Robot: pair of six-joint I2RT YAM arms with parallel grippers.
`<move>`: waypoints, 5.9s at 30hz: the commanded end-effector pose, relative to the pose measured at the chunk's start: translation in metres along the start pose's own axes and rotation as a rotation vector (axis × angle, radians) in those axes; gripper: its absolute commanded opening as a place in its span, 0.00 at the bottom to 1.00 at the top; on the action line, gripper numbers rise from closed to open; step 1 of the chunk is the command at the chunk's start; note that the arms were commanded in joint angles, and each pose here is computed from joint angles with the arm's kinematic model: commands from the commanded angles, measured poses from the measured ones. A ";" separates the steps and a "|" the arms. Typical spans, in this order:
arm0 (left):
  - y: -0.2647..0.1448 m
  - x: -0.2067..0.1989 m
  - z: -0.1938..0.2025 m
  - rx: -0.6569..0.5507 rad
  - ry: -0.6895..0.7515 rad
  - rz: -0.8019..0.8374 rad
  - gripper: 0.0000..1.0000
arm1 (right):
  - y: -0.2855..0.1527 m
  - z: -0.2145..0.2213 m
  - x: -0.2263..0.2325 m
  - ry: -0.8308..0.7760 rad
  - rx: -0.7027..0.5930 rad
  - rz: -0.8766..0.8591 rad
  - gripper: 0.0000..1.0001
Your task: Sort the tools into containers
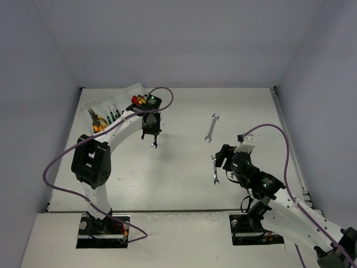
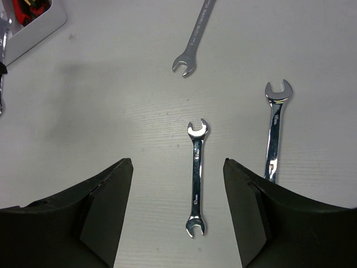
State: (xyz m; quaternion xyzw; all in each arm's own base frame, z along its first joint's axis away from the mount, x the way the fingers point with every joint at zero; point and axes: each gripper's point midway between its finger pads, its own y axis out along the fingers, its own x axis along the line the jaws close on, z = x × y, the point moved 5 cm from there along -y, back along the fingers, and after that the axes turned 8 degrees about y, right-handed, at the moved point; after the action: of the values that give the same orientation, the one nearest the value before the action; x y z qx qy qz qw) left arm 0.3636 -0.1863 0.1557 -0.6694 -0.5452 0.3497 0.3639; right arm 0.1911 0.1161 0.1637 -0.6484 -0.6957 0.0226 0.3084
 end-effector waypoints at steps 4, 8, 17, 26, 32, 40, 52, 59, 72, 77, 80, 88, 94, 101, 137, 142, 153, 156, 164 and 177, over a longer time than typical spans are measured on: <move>-0.023 0.079 -0.092 -0.227 -0.245 -0.095 0.00 | 0.005 -0.009 0.003 0.016 -0.043 0.020 0.64; -0.002 0.111 -0.117 -0.265 -0.356 -0.115 0.00 | 0.005 -0.010 0.003 0.019 -0.044 0.023 0.64; 0.055 0.162 -0.140 -0.239 -0.457 -0.154 0.08 | 0.010 -0.008 0.003 -0.003 -0.030 0.046 0.64; 0.007 0.157 -0.148 -0.313 -0.349 -0.178 0.55 | 0.024 0.007 0.003 -0.019 0.050 0.093 0.64; -0.065 0.130 -0.135 -0.394 -0.269 -0.139 0.59 | 0.046 0.044 -0.004 -0.039 0.205 0.182 0.61; -0.145 0.073 -0.073 -0.447 -0.144 0.039 0.60 | 0.063 0.062 -0.013 -0.071 0.266 0.266 0.48; -0.148 0.072 0.030 -0.378 0.013 0.078 0.60 | 0.084 0.084 -0.015 -0.108 0.340 0.282 0.23; -0.141 0.079 0.045 -0.371 0.021 0.061 0.60 | 0.090 0.105 0.010 -0.124 0.396 0.199 0.00; -0.143 0.088 0.051 -0.391 -0.018 0.038 0.60 | 0.129 0.136 0.145 -0.106 0.379 -0.062 0.00; -0.147 0.083 0.050 -0.418 -0.020 0.080 0.60 | 0.119 0.118 0.176 -0.110 0.328 -0.236 0.00; -0.147 0.077 0.049 -0.432 -0.015 0.127 0.60 | 0.111 0.106 0.186 -0.113 0.295 -0.322 0.00; -0.138 0.033 0.040 -0.449 -0.111 0.459 0.60 | 0.079 0.065 0.208 -0.161 0.164 -0.560 0.00; -0.132 0.003 0.038 -0.470 -0.118 0.568 0.60 | 0.060 0.048 0.220 -0.151 0.110 -0.669 0.00; -0.126 -0.013 0.035 -0.464 -0.116 0.572 0.60 | 0.049 0.033 0.228 -0.130 0.074 -0.722 0.00; -0.113 0.030 -0.042 -0.487 -0.170 0.412 0.00 | 0.035 0.008 0.181 -0.129 -0.025 -0.562 0.54; -0.080 0.081 -0.087 -0.458 -0.214 0.324 0.00 | 0.034 0.007 0.140 -0.136 -0.033 -0.443 0.54; -0.008 0.175 -0.158 -0.430 -0.252 0.235 0.00 | 0.024 0.003 0.077 -0.052 -0.044 -0.249 0.55; 0.008 0.196 -0.165 -0.427 -0.258 0.203 0.00 | 0.026 0.003 0.054 -0.028 -0.027 -0.138 0.55; 0.040 0.216 -0.168 -0.417 -0.276 0.198 0.22 | 0.030 -0.004 0.013 0.045 -0.030 0.103 0.68; -0.044 0.200 -0.163 -0.498 -0.159 0.016 0.68 | 0.053 0.006 -0.047 0.106 0.125 0.406 0.72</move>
State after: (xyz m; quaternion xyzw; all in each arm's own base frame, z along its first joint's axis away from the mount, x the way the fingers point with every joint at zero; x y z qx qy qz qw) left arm 0.5305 0.0043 0.1491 -0.6816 -0.5982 0.3859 0.1692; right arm 0.2238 0.0958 0.1085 -0.7372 -0.5588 0.1140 0.3622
